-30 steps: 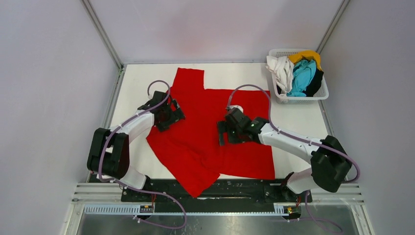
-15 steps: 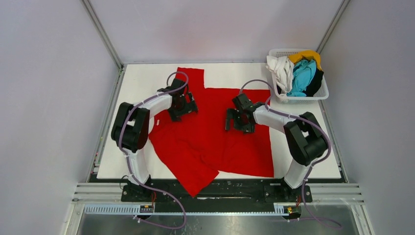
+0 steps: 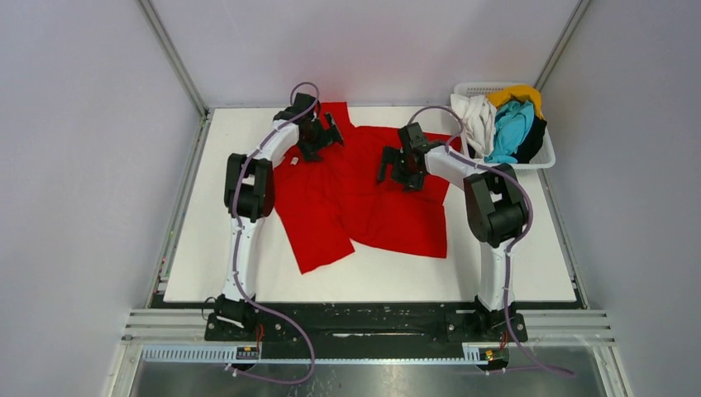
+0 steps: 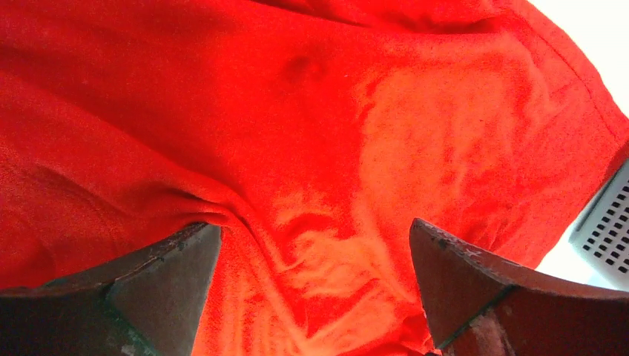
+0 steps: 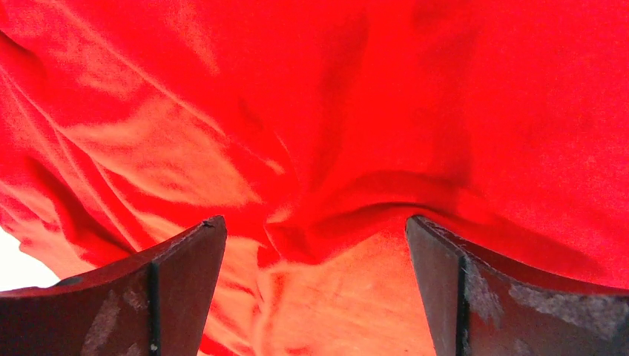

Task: Fold and stack the t-shirts
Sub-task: Flatten out the tshirt, then grab the side of the flattened tshirt closest away from the robot with both arms

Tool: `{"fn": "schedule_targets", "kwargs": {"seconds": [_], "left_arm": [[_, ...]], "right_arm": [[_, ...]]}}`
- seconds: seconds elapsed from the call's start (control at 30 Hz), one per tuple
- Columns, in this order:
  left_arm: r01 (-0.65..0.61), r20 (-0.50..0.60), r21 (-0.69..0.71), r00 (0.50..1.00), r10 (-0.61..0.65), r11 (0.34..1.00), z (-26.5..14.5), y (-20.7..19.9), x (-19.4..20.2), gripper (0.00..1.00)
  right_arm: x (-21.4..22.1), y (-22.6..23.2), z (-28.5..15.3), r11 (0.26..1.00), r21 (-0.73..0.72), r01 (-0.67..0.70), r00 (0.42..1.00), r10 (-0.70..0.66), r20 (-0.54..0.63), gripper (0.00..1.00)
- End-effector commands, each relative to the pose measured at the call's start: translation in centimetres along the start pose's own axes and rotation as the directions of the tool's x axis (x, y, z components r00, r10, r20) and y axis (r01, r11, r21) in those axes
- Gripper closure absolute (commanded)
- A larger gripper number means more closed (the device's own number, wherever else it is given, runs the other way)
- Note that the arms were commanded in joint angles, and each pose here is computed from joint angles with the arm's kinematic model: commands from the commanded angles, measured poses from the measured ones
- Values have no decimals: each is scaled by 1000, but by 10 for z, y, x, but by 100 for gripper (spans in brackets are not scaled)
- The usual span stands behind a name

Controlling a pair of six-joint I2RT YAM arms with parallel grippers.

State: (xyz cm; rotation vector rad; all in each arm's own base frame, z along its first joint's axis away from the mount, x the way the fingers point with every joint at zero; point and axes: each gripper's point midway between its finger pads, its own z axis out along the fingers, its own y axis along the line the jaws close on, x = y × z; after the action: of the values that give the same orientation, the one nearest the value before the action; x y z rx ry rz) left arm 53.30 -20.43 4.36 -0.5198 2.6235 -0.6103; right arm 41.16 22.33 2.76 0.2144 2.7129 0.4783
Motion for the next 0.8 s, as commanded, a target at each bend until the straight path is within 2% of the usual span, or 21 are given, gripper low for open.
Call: {"fn": "schedule_targets", "kwargs": {"seconds": [0.0, 0.13, 0.2, 0.3, 0.4, 0.43, 0.53, 0.67, 0.77], "left_arm": [[-45, -20, 54, 999, 46, 998, -7, -21, -9, 1], [-135, 128, -2, 983, 134, 991, -84, -30, -14, 1], [-160, 197, -40, 967, 165, 986, -123, -21, 5, 1], [-119, 271, -116, 951, 146, 986, -164, 19, 50, 1], [-20, 294, -184, 953, 75, 983, -182, 75, 105, 1], [16, 284, -197, 958, 41, 980, -184, 96, 129, 1], [33, 218, -216, 976, 15, 976, -184, 127, 177, 1], [-6, 130, -224, 991, 36, 975, -177, 143, 229, 1], [-40, 80, -244, 995, 61, 969, -171, 148, 251, 10]], "right_arm": [[-23, -1, -30, 998, 29, 62, 997, -63, 49, 1], [-29, -2, -96, 996, 36, 78, 979, -84, 188, 0], [-19, -12, -120, 998, 35, 50, 967, -57, 247, 1], [13, -31, -141, 1000, 13, -12, 956, 8, 295, 0], [56, -71, -143, 991, 66, -119, 945, 92, 315, 0], [64, -84, -144, 981, 89, -174, 931, 135, 339, 1], [85, -111, -144, 960, 124, -252, 905, 188, 381, 1], [98, -126, -146, 950, 141, -277, 891, 200, 407, 1], [100, -131, -149, 950, 161, -269, 893, 183, 412, 0]]}}
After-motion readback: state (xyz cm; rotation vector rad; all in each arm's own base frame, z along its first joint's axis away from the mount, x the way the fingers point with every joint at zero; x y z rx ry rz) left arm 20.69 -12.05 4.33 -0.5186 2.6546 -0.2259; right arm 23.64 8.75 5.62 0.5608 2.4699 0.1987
